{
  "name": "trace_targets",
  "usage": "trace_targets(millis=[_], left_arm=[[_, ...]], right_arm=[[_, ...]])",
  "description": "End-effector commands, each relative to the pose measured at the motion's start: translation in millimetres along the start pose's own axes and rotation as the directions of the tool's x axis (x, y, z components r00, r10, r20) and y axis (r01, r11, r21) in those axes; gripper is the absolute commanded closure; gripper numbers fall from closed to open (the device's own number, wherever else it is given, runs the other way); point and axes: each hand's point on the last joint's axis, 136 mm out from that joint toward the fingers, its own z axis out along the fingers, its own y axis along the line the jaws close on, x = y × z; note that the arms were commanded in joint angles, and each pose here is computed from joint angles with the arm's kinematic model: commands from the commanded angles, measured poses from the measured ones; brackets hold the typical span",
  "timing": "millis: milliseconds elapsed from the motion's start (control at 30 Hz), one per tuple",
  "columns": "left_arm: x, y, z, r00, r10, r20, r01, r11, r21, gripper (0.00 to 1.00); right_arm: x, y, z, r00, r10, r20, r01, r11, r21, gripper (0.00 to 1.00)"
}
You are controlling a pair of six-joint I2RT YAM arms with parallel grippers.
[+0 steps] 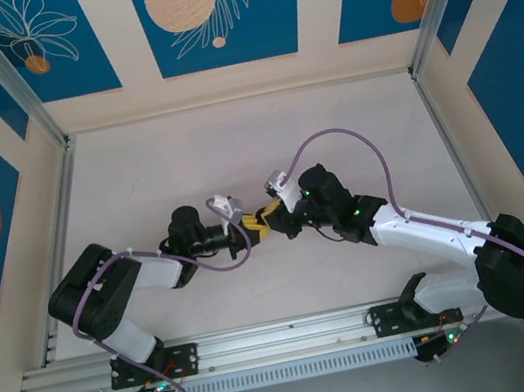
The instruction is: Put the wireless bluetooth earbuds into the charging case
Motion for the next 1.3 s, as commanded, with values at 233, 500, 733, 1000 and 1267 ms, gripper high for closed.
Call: trace_targets(millis=[233,500,733,1000,1267], left_arm=[[-22.3,-5.7,2.1,0.993,0.110,0.031,-0.110,0.994,0.010,0.86],[-23.0,-6.6,0.9,0.991,0.132,0.006,-0.132,0.991,0.006,0.86],[-27.1,-7.7,1.2,0.989,0.146,0.007,-0.146,0.989,0.007,0.86],[-26.0,-4.7,-0.8,0.986,0.168,-0.012,-0.168,0.986,-0.022,0.86],[-26.0,-3.0,1.2,0.985,0.169,-0.015,-0.170,0.985,-0.026,0.86]], right_arm=[[10.9,-3.0,-7.1,0.994,-0.073,-0.086,0.078,0.996,0.053,0.85],[15.3,2.9,-2.9,0.988,-0.099,-0.116,0.104,0.994,0.038,0.85],[17.5,8.4,3.7,0.987,-0.096,-0.130,0.099,0.995,0.013,0.85],[18.0,8.8,6.2,0.990,-0.072,-0.124,0.073,0.997,0.009,0.81],[18.8,7.0,8.3,0.993,-0.040,-0.115,0.041,0.999,0.008,0.78]])
